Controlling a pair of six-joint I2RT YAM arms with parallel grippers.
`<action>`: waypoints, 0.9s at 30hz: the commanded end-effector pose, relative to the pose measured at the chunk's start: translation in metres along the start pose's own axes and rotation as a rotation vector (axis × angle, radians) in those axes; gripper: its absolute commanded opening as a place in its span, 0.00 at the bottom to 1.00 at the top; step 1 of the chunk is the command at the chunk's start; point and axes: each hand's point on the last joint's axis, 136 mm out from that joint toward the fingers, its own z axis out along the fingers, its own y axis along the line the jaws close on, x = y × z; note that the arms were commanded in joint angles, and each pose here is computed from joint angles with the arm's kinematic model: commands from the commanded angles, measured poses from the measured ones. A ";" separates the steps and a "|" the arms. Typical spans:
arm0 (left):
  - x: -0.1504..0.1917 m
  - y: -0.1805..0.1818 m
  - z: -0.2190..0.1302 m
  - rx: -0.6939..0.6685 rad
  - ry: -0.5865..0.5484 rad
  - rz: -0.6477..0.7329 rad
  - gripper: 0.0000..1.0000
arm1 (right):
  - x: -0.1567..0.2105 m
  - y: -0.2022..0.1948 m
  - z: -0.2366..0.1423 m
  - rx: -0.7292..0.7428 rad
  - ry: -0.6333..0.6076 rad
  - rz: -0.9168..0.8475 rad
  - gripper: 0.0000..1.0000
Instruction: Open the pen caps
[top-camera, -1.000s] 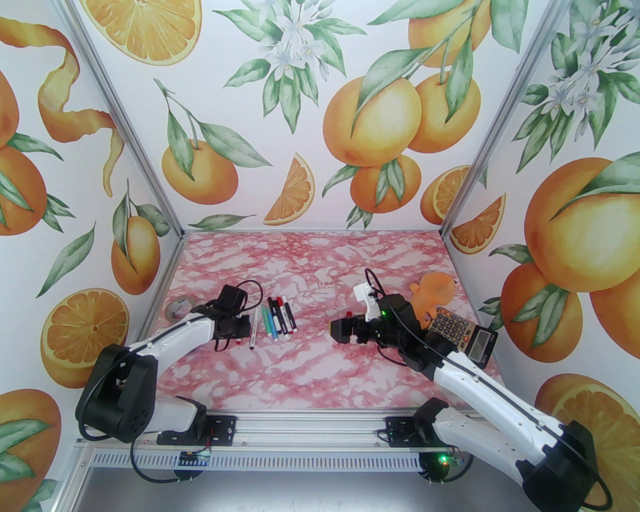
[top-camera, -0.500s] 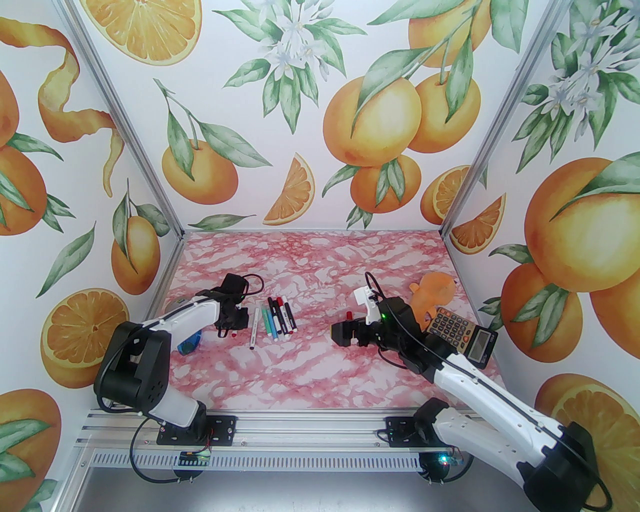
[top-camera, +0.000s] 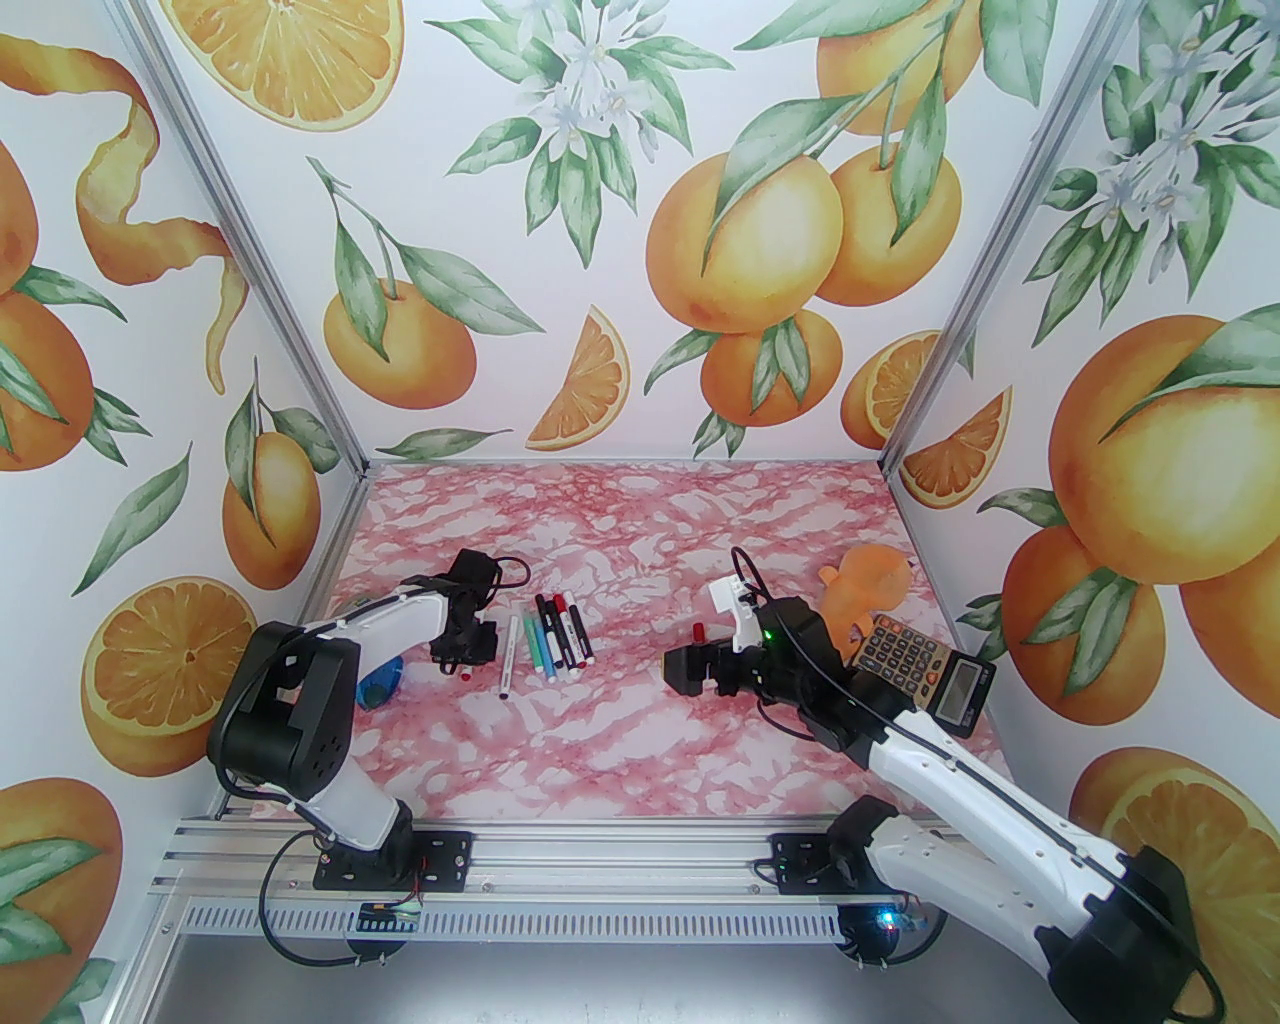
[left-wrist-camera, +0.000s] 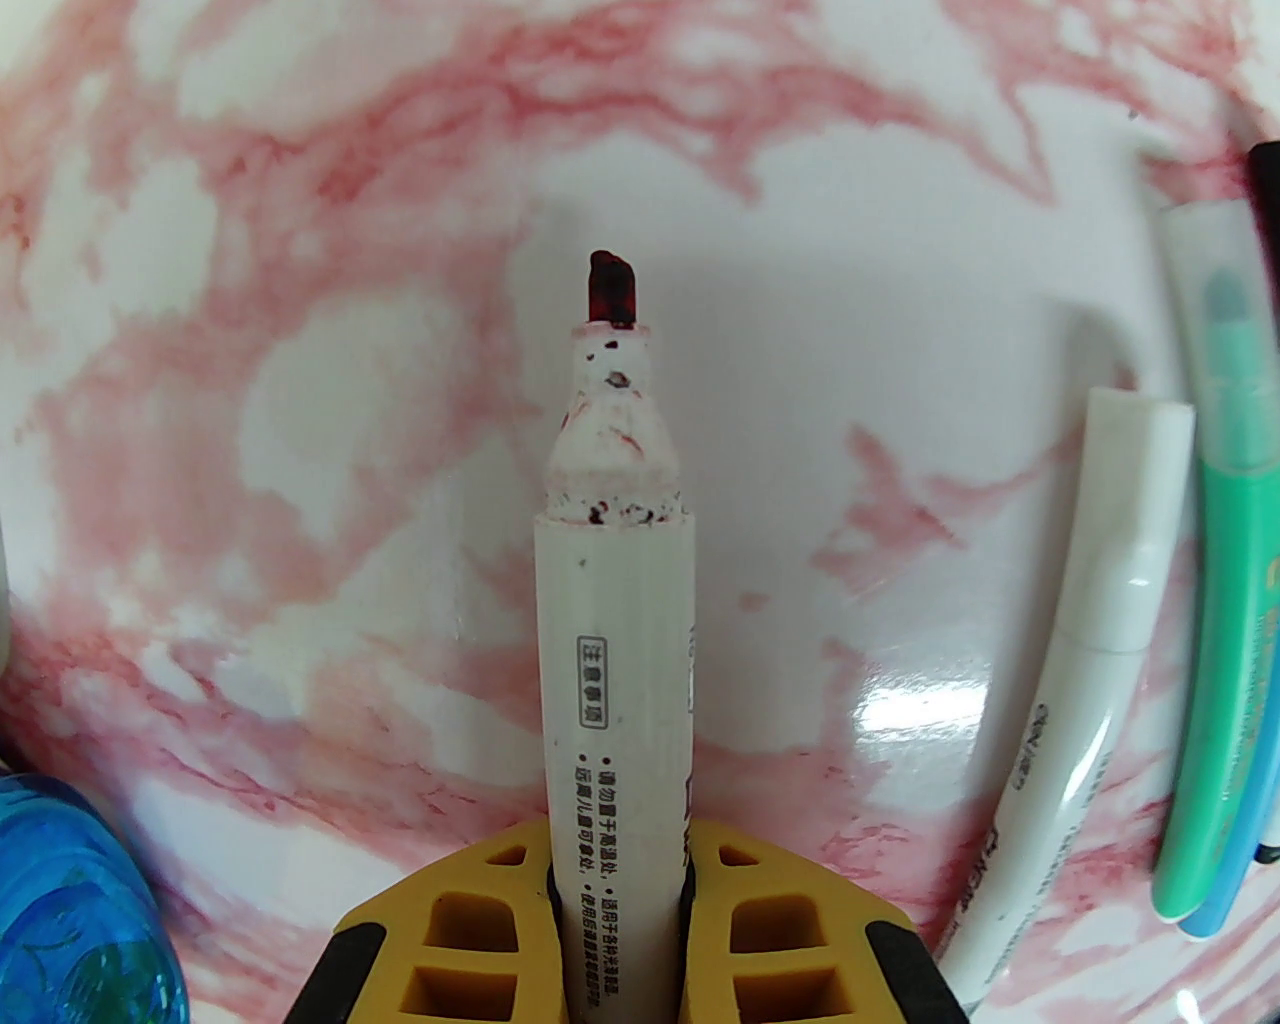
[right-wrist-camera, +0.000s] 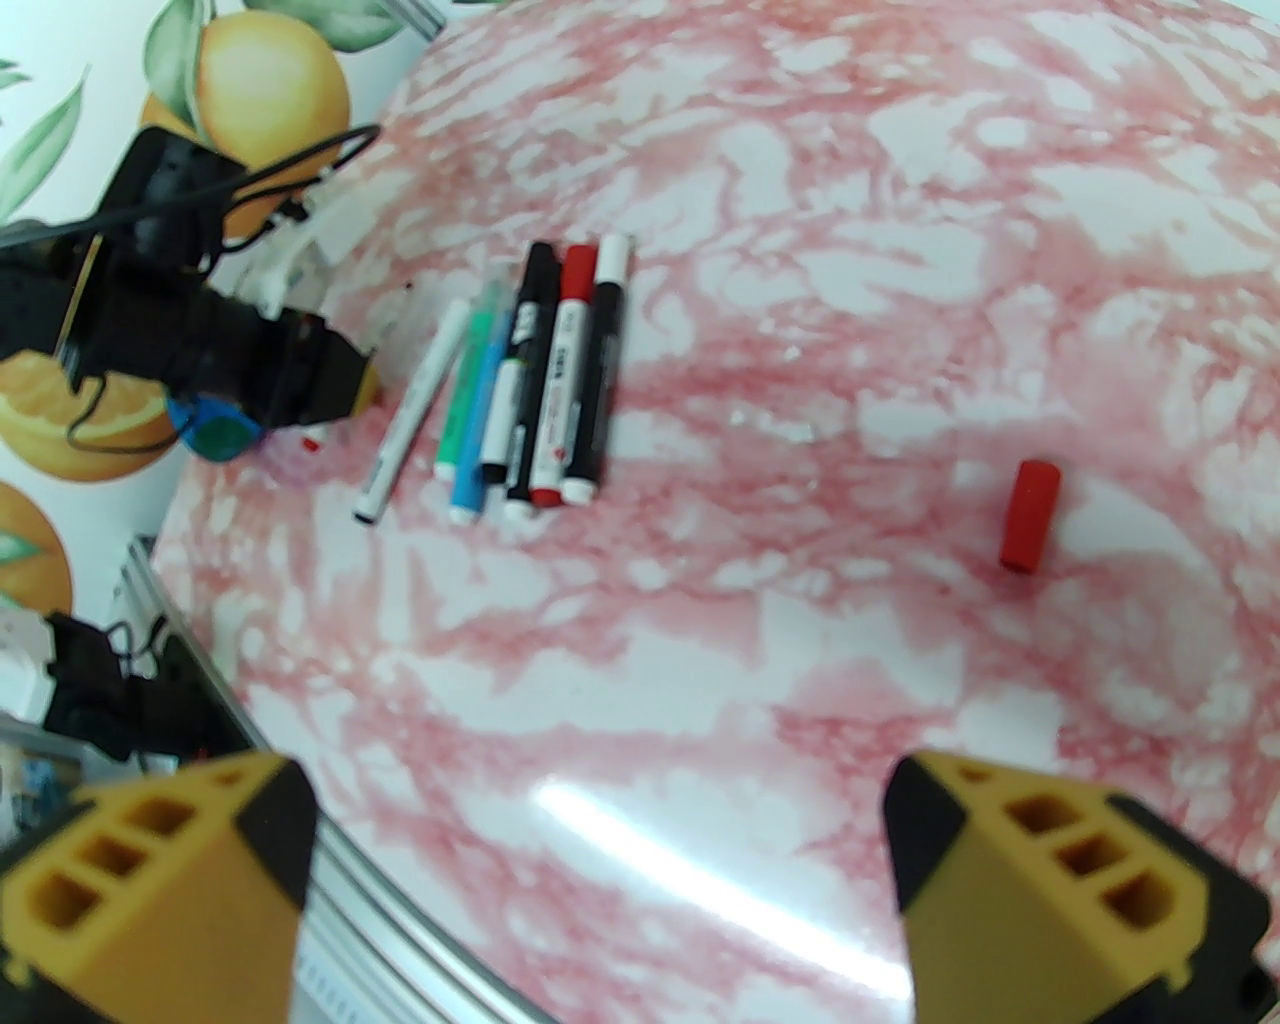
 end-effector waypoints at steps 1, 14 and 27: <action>-0.002 0.002 0.000 -0.007 0.016 -0.003 0.13 | -0.004 0.002 0.000 -0.001 -0.018 -0.003 1.00; -0.003 0.002 -0.008 -0.003 0.018 -0.029 0.34 | -0.009 0.003 -0.007 0.019 -0.026 -0.017 1.00; -0.009 0.000 -0.026 0.025 -0.010 -0.038 0.38 | -0.012 0.005 -0.008 0.013 -0.030 -0.015 0.99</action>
